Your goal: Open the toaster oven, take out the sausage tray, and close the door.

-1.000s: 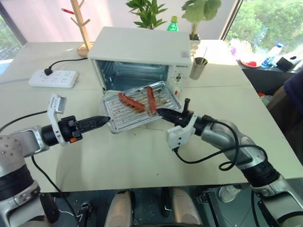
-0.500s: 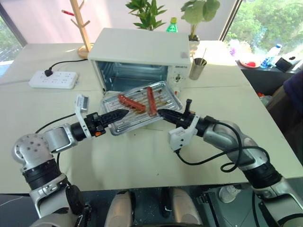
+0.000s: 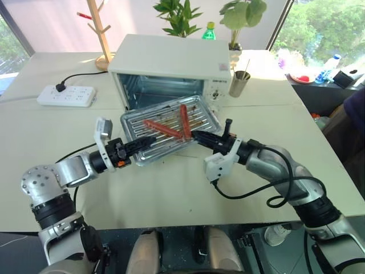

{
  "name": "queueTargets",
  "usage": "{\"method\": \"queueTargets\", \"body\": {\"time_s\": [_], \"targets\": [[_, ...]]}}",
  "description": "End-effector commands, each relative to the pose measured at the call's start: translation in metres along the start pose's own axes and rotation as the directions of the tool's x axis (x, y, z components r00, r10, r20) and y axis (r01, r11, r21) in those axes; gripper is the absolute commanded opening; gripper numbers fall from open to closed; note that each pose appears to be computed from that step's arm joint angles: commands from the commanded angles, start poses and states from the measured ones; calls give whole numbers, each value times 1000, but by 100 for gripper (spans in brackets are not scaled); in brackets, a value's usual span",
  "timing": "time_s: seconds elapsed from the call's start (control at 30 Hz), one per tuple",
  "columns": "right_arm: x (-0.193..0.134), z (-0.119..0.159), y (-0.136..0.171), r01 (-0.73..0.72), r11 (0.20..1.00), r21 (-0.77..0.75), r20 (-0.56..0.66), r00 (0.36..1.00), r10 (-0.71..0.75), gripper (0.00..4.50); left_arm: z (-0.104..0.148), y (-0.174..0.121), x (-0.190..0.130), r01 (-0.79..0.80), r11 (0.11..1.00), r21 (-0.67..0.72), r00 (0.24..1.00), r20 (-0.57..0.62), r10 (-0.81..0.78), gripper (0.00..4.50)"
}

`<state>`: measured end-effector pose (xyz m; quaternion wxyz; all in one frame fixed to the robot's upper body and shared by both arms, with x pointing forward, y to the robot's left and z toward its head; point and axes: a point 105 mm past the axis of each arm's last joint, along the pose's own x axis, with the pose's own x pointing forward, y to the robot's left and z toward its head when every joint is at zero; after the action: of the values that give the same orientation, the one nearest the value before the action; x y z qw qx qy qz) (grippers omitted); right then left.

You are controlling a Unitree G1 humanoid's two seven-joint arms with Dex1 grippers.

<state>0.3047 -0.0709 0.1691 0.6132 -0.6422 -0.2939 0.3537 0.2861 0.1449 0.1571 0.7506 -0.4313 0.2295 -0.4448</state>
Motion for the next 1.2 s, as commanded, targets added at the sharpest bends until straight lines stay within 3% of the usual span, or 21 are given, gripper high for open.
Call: {"method": "queueTargets", "body": {"time_s": [0.03,0.17,0.3,0.4,0.63,0.83,1.03,1.2], "targets": [[-6,0,-18,52,998,-34,8,999,-51,0,-6,0,0,-12,1000,-11,1000,-6,12,3],[-8,0,-15,30,999,-21,12,999,-30,0,-5,1,-2,-12,999,-50,999,31,14,3],[-12,0,-15,15,1000,4,14,1000,-15,148,-8,3,-4,-29,994,-101,997,64,35,0],[-16,1,-13,-9,997,73,17,1000,8,305,-11,2,-8,-38,988,-150,994,95,52,0],[-34,5,-23,-43,973,228,25,999,39,305,-11,-2,-19,-24,982,-185,976,207,63,0],[-58,-23,-21,-52,895,443,-79,992,96,305,-22,-10,-33,-18,983,-182,941,329,78,0],[-71,-46,9,-40,625,780,-112,973,202,305,-39,-18,-57,-50,977,-209,869,473,146,0],[-62,-60,19,11,442,897,-111,973,200,305,-46,-27,-84,-84,969,-232,770,602,211,0]]}}
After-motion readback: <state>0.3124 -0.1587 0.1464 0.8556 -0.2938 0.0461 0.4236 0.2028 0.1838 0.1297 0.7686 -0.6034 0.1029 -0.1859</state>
